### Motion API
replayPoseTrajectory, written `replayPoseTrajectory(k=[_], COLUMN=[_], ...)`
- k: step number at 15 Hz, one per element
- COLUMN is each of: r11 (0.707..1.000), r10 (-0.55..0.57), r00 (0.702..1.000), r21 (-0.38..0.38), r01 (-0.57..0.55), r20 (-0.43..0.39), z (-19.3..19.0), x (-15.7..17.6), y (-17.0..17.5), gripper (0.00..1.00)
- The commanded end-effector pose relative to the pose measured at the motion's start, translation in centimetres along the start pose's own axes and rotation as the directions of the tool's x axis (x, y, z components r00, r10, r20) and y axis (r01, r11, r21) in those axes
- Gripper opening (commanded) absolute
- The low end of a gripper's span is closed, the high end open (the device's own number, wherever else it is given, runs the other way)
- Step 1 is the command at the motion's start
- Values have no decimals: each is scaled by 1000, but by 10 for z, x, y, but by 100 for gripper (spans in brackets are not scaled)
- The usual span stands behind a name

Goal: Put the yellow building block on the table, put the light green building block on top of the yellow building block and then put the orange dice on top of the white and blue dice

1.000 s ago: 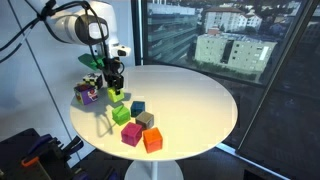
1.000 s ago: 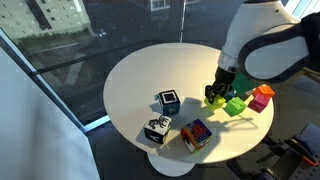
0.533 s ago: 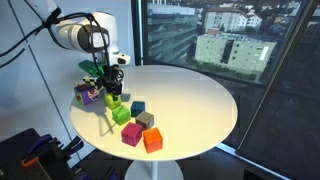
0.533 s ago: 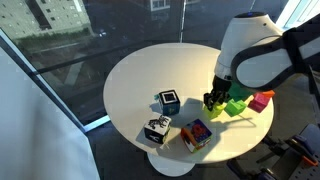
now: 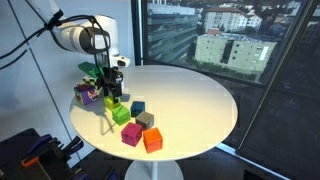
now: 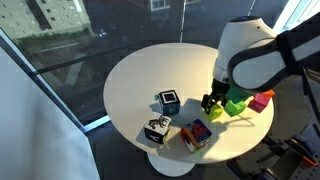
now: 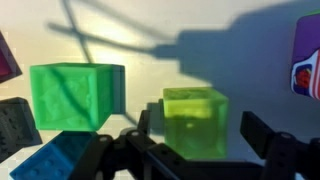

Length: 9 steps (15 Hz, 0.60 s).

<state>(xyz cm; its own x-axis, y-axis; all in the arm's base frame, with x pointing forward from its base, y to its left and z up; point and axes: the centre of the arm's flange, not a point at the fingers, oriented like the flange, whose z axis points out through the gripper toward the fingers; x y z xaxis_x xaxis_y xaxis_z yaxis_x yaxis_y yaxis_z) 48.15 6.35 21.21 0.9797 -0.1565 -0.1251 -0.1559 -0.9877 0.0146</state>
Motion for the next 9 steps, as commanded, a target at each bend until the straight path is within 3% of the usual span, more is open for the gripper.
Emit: replayPoseTrajectory(k=[1, 9], r11=[1000, 1000], r10=[-21, -17], r00=[1000, 999], r21=[5, 11], r01=[21, 17], r20=[2, -29], z=[-12, -41], x=[3, -6], y=[-5, 3], gripper=[100, 100])
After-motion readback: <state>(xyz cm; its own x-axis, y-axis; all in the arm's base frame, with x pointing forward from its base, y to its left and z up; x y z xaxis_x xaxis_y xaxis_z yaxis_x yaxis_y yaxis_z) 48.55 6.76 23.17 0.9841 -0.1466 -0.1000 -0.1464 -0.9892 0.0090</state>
